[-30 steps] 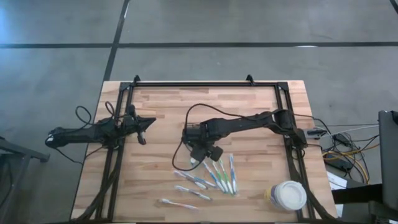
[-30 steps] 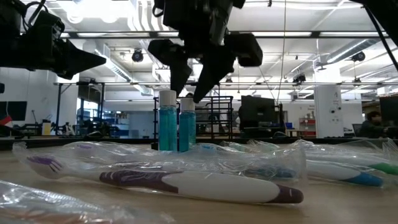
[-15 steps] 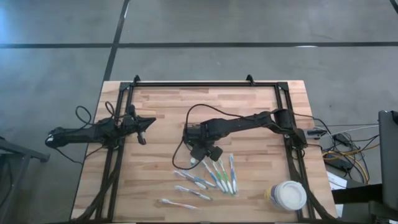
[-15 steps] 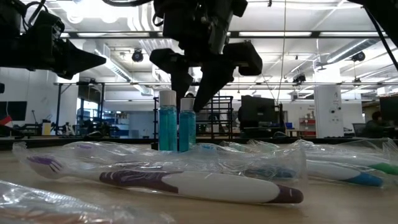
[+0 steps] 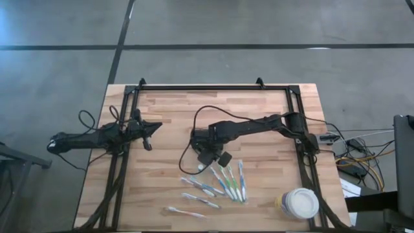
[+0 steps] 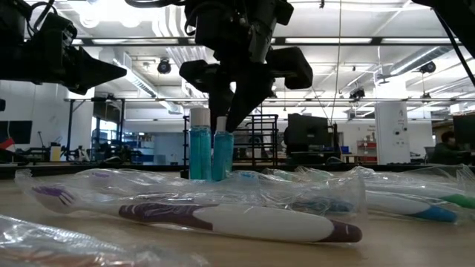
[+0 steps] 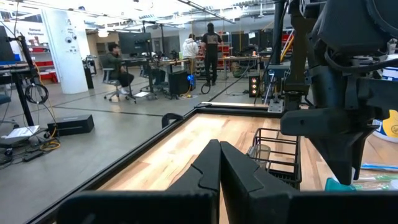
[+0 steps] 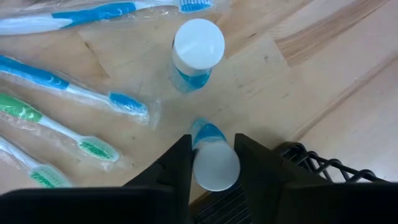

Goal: Pick & Place toothbrushing station
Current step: Put the top mouthwash into the wire organizer

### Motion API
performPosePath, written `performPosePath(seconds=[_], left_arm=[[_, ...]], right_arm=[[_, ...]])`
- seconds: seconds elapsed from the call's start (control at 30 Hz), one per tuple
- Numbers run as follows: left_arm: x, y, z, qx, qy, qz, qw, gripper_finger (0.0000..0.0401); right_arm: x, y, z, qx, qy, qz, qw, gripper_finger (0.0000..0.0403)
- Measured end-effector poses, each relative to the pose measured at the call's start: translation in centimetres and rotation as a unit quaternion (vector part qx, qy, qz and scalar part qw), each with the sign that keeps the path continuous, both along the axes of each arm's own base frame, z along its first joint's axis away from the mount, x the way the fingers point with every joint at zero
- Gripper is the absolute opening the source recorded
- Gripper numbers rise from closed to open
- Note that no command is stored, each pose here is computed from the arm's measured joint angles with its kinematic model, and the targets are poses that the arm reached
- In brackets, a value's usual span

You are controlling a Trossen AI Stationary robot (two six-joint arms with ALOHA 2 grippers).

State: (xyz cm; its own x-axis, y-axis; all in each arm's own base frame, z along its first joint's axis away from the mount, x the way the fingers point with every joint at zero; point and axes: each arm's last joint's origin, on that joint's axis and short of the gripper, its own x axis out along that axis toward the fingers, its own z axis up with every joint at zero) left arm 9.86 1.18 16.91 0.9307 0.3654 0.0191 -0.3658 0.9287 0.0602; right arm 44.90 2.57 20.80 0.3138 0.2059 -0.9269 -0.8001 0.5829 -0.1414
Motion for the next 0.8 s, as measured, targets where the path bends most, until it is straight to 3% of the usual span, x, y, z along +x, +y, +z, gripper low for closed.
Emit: performPosePath(seconds=[0.33,0.43,0.63,0.8], left_arm=[[0.0,0.0,0.0,0.000,0.000,0.000,1.000,0.0005],[0.0,0.0,0.0,0.000,0.000,0.000,1.000,0.0005],[0.0,0.0,0.0,0.000,0.000,0.000,1.000,0.0005],[0.0,0.0,0.0,-0.010,-0.001,-0.001,1.000,0.0005]], right_arm=[[-0.1,-0.2,0.7,0.007,0.009,-0.025,1.000,0.0093],[-0.5,-0.7,3.3,0.029,0.013,-0.043,0.999,0.0090],[-2.4,-3.0,10.0,0.169,-0.041,-0.070,0.982,0.0089],[-5.2,-4.1,15.2,0.195,-0.122,-0.104,0.968,0.0089]])
